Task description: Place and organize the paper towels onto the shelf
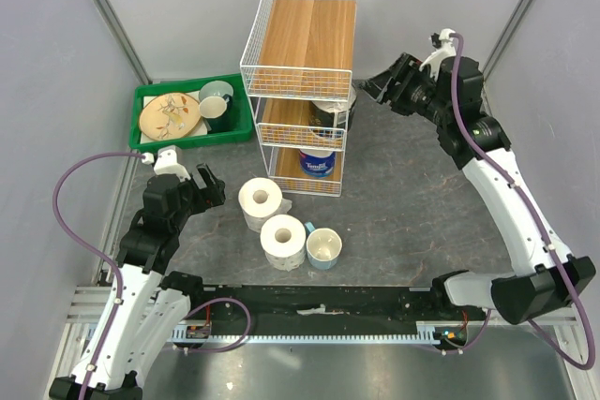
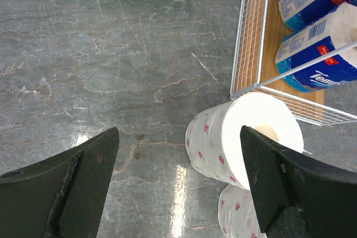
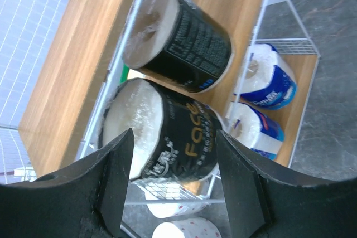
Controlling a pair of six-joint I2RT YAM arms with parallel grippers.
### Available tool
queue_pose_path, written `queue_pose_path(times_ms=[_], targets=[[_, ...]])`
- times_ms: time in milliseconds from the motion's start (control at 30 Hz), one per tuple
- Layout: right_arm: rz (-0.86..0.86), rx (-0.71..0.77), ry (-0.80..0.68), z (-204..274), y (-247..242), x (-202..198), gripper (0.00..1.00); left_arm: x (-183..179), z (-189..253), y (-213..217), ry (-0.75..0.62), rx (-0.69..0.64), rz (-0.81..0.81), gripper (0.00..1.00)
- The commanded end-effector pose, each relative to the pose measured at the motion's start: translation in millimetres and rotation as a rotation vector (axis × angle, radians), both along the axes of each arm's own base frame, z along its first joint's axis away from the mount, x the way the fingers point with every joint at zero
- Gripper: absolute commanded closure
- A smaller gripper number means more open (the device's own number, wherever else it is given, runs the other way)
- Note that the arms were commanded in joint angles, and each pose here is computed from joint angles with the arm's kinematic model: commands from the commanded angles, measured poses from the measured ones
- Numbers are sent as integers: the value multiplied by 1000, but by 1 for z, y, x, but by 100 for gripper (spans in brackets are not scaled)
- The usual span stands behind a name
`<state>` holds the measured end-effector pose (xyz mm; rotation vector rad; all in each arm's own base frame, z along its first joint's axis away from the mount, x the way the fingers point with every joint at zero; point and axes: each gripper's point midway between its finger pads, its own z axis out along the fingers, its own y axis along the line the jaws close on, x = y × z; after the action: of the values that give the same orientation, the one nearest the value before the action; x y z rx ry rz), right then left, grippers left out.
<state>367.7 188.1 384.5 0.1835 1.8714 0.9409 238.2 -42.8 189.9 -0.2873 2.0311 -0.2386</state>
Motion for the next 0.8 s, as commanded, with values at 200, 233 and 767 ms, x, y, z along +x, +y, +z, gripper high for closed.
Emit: queue_pose_path(times_ms=[200, 233, 767], targets=[[-64, -9, 43, -28, -18, -9, 32, 7, 15, 0, -51, -5, 3, 4], [-63, -15, 50, -31, -18, -9, 32, 7, 15, 0, -51, -5, 3, 4], [-7, -34, 94, -48, -2, 8, 32, 7, 14, 0, -48, -4, 5, 4]])
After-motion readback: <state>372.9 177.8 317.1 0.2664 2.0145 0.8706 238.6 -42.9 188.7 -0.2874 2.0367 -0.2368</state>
